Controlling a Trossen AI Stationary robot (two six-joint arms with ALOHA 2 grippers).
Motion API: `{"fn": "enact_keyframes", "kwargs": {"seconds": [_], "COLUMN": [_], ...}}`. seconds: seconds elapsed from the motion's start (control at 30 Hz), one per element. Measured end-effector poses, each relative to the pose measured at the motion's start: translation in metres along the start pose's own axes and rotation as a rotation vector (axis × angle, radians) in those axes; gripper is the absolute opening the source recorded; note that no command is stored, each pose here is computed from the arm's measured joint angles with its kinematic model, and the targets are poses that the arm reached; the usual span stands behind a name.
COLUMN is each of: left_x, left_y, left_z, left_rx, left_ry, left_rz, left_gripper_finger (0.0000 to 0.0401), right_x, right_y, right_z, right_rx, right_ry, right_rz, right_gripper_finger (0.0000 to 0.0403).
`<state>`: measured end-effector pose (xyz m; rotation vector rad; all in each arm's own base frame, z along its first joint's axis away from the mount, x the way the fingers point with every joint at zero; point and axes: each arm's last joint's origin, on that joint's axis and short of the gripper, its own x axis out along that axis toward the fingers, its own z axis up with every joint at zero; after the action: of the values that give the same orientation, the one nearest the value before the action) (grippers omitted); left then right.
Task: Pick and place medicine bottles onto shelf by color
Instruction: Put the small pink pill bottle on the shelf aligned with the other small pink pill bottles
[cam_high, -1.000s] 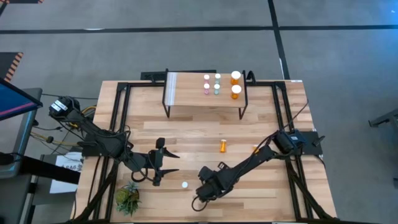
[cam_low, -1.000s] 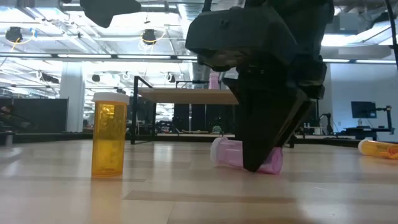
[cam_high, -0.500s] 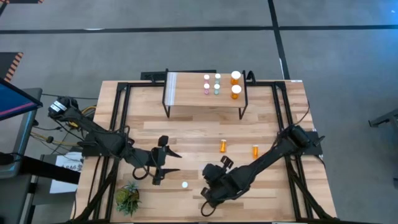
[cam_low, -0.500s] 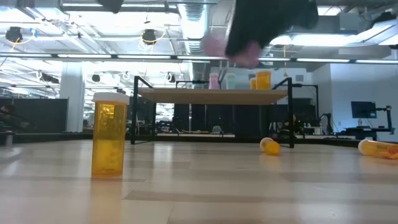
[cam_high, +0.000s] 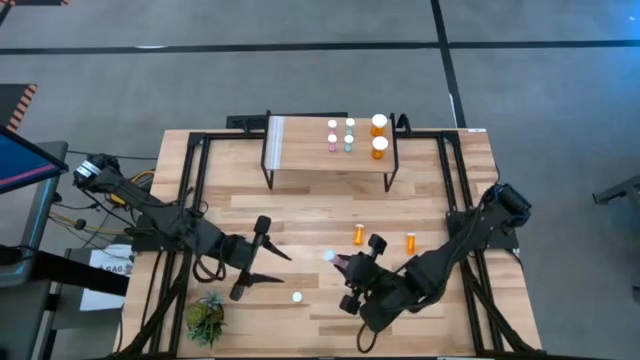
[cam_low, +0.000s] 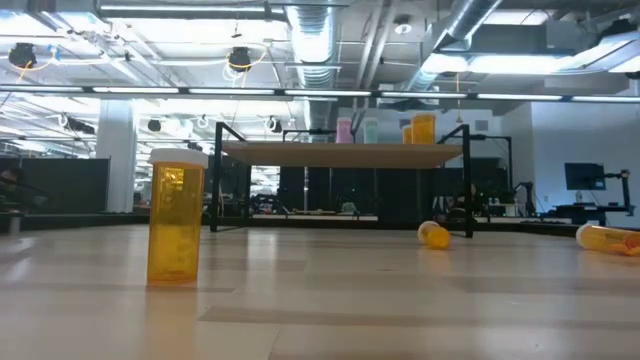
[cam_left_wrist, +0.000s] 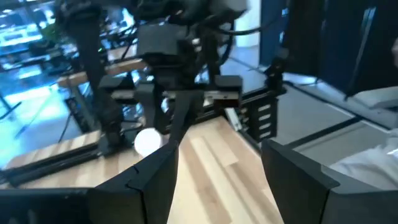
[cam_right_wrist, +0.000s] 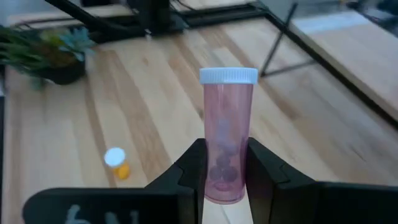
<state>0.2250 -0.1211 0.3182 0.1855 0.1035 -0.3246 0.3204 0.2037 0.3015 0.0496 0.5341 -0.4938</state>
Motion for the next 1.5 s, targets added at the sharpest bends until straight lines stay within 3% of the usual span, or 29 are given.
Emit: {"fn": "enact_keyframes", "kwargs": {"seconds": [0.23,0.47,0.67,0.97,1.2,1.4,1.5], "left_x": [0.0,-0.002,-0.004,0.012,0.028,0.059,0.075], "left_y": [-0.002,0.009,0.023,0.061,0.074,0.08,0.081], "left_z": [-0.018,-0.046,-0.056,-0.021,0.018,0.026,0.028], "left_rx": [-0.013,-0.084,-0.164,-0.221,-0.204,-0.188,-0.162], "left_ry": [-0.06,-0.196,-0.221,0.225,0.338,0.529,0.56], "left_rz": [-0.023,0.051,0.109,0.178,0.074,-0.005,-0.019], "left_gripper_finger": [0.0219,0.0219,0.0219,0.0219,0.0219,0.0219,0.0219], "right_x": [0.014,0.037,0.056,0.064,0.065,0.064,0.065], "right_y": [-0.023,-0.046,-0.058,-0.063,-0.063,-0.063,-0.063], "right_z": [-0.007,-0.004,-0.008,-0.013,-0.015,-0.015,-0.015], "right_rx": [0.005,0.051,0.046,0.041,0.03,0.029,0.027], "right_ry": [-0.111,-0.401,-0.411,-0.365,-0.354,-0.354,-0.351], "right_rz": [0.184,0.445,0.452,0.423,0.418,0.418,0.417], "right_gripper_finger": [0.0092,0.0092,0.0092,0.0095,0.0105,0.0108,0.0108]}}
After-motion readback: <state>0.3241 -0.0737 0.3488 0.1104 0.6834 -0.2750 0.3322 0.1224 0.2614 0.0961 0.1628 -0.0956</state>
